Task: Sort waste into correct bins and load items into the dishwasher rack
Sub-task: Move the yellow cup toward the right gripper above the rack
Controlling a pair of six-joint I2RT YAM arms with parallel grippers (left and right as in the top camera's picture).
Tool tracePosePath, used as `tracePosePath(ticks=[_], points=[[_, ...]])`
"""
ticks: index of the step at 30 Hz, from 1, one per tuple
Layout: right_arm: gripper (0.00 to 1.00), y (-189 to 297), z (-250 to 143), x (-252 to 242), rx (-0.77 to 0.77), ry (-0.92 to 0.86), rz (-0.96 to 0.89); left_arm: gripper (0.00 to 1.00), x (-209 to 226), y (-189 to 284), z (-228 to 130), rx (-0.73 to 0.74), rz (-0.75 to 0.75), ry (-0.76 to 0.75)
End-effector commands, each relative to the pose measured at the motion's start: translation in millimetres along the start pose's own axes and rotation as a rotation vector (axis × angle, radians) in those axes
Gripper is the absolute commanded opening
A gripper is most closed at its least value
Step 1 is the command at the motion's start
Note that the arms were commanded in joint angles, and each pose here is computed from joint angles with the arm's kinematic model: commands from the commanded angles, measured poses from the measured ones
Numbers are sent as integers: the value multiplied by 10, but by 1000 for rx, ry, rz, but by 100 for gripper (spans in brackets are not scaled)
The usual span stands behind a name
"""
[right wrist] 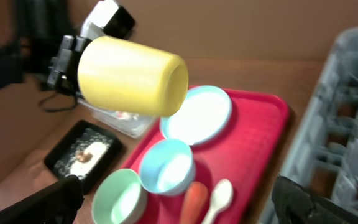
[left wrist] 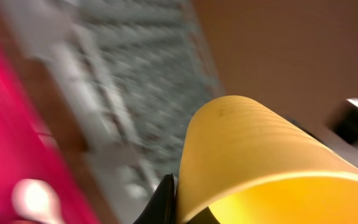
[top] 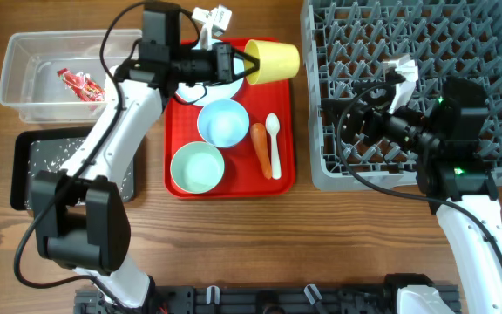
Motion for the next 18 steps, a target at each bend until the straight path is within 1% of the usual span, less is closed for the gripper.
tracePosePath(ticks=[1, 4, 9, 18], points=[[100, 34, 137, 275, -21, 74, 160, 4, -521, 174, -165, 131, -341, -1], [100, 65, 221, 417, -51, 142, 242, 4, -616, 183, -215, 163, -399, -2], [100, 51, 246, 671, -60, 236, 389, 4, -675, 190, -247, 187, -433, 18], [100, -211, 177, 807, -49, 283, 477, 4, -745, 97, -311, 215, -448, 12]])
Point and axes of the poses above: each gripper's point midway between its finger pads, its own y axis back along the fingers, its own x axis along the line the jaws close on, z = x × y, the point moved 2 cm from there along y, back along the fingers, and after that the axes turned 4 degrees about -y, right-handed, at the moved point
